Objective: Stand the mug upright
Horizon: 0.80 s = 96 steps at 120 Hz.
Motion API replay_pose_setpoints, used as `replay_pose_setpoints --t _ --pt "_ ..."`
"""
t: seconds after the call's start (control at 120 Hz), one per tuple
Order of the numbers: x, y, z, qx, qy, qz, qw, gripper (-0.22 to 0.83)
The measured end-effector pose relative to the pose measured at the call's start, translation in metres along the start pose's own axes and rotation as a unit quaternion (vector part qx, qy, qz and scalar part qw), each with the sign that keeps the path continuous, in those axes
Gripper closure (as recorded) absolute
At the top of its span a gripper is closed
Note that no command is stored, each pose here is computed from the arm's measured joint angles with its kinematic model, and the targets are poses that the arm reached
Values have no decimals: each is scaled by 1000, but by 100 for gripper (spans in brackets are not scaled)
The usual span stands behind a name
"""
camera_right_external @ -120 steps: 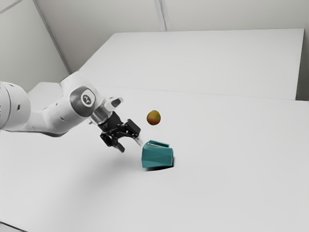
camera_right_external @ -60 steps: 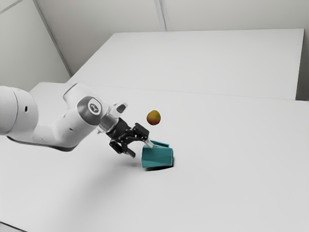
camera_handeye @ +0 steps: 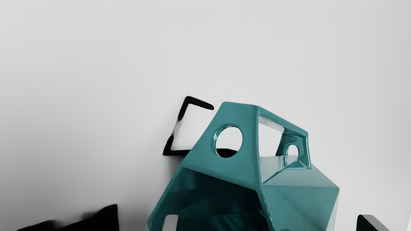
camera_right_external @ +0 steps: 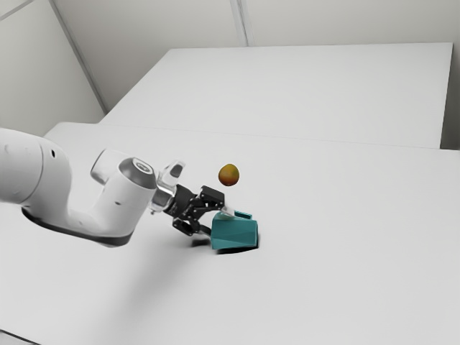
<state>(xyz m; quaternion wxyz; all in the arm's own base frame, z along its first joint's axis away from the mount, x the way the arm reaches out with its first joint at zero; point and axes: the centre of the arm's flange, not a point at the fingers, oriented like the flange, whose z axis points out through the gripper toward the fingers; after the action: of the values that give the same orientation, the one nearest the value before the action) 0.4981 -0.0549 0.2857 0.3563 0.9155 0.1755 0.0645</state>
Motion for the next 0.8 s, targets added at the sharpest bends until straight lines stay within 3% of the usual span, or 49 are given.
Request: replay_pose_setpoints --t 0.433,0.8 --pt "-1 -2 4 -43 30 58 997 0" --pt "-9 -1 11 -64 29 101 992 4"
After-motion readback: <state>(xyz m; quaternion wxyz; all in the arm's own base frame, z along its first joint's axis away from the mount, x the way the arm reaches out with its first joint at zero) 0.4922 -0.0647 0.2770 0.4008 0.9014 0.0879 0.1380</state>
